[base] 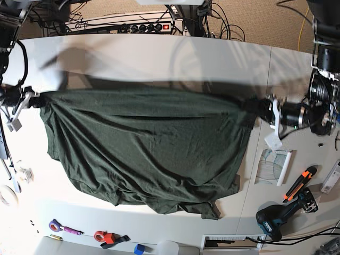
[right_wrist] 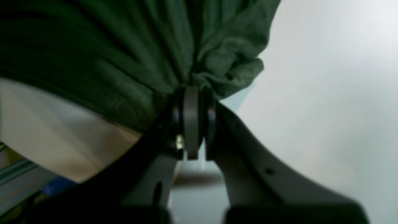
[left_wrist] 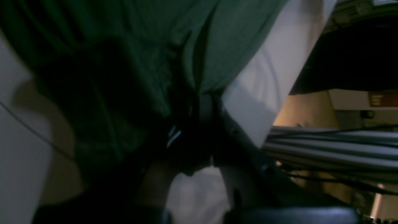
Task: Layout the t-shirt on the table in an organized manner, then fold the t-shirt properly
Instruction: 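Lay the shirt flat on the table and open both grippers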
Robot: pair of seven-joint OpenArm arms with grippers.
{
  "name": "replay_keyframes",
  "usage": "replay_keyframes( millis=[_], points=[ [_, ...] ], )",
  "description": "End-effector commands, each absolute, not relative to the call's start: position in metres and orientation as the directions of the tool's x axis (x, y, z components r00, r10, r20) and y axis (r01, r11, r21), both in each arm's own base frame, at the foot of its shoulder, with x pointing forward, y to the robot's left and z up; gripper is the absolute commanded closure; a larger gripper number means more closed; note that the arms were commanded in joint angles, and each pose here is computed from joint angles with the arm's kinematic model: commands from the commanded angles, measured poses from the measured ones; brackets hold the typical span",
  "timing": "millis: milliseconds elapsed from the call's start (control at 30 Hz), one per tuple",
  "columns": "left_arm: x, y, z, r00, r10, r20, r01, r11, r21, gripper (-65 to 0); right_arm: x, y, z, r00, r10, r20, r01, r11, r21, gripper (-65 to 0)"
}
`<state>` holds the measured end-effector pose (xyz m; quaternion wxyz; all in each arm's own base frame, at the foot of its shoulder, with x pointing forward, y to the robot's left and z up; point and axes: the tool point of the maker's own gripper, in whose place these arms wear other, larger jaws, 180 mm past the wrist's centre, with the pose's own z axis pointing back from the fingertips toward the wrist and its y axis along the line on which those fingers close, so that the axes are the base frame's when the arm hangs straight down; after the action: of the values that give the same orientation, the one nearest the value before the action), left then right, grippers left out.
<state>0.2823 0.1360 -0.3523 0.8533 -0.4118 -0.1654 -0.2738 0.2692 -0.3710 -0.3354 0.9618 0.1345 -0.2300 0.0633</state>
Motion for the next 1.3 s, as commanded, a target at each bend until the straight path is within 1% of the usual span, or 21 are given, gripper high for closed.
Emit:
replay_keyframes(
  millis=[0, 133, 367, 633, 667, 700, 733, 767, 800, 833, 867, 967, 1100, 1267],
  points=[
    [0.289, 0.140, -0.341, 0.783, -0.312, 0.538, 0.616, 0.508, -0.602, 0.0, 0.274, -0.381, -0.320, 0.871, 0.076, 0.485, -0.193, 0.961, 0.197, 0.0],
    [0.272, 0.140, -0.355, 0.808, -0.312, 0.499, 0.586, 0.508, -0.631, 0.0, 0.262, -0.384, -0.330, 0.891, 0.083, 0.447, -0.184, 0.965, 0.187, 0.0],
    [0.254, 0.140, -0.368, 0.832, -0.312, 0.459, 0.554, 0.508, -0.659, 0.0, 0.251, -0.403, -0.340, 0.920, 0.125, 0.372, -0.168, 0.982, 0.084, 0.0],
    [0.250, 0.140, -0.371, 0.838, -0.312, 0.448, 0.546, 0.508, -0.666, 0.0, 0.250, -0.406, -0.340, 0.923, 0.129, 0.362, -0.166, 0.983, 0.072, 0.0],
    [0.250, 0.140, -0.371, 0.838, -0.312, 0.448, 0.546, 0.508, -0.666, -4.5, 0.250, -0.406, -0.341, 0.923, 0.129, 0.362, -0.166, 0.983, 0.072, 0.0],
    [0.250, 0.140, -0.371, 0.837, -0.312, 0.448, 0.546, 0.508, -0.666, -10.4, 0.250, -0.405, -0.340, 0.923, 0.129, 0.363, -0.166, 0.983, 0.073, -2.6],
    [0.250, 0.140, -0.371, 0.837, -0.312, 0.449, 0.546, 0.508, -0.666, -15.4, 0.250, -0.406, -0.340, 0.923, 0.129, 0.363, -0.166, 0.983, 0.072, -7.5],
    [0.250, 0.140, -0.371, 0.837, -0.312, 0.448, 0.546, 0.508, -0.666, -18.9, 0.250, -0.405, -0.340, 0.923, 0.129, 0.363, -0.166, 0.983, 0.073, -12.1],
    [0.250, 0.140, -0.371, 0.837, -0.312, 0.448, 0.546, 0.508, -0.666, -20.6, 0.250, -0.405, -0.340, 0.923, 0.129, 0.363, -0.166, 0.983, 0.073, -15.6],
    [0.250, 0.140, -0.371, 0.837, -0.312, 0.448, 0.546, 0.508, -0.666, -20.8, 0.250, -0.406, -0.340, 0.923, 0.129, 0.363, -0.166, 0.983, 0.073, -17.6],
    [0.250, 0.140, -0.371, 0.837, -0.312, 0.448, 0.546, 0.508, -0.666, -20.7, 0.250, -0.405, -0.340, 0.922, 0.129, 0.364, -0.166, 0.983, 0.073, -18.1],
    [0.250, 0.140, -0.370, 0.837, -0.312, 0.449, 0.546, 0.508, -0.666, -20.8, 0.252, -0.405, -0.339, 0.918, 0.127, 0.375, -0.166, 0.983, 0.074, -18.1],
    [0.251, 0.139, -0.369, 0.833, -0.315, 0.455, 0.553, 0.506, -0.662, -20.7, 0.257, -0.398, -0.336, 0.906, 0.111, 0.409, -0.171, 0.979, 0.113, -18.1],
    [0.261, 0.135, -0.349, 0.790, -0.317, 0.525, 0.610, 0.494, -0.619, -20.7, 0.267, -0.403, -0.320, 0.872, 0.064, 0.485, -0.144, 0.981, 0.129, -18.1]
  ],
)
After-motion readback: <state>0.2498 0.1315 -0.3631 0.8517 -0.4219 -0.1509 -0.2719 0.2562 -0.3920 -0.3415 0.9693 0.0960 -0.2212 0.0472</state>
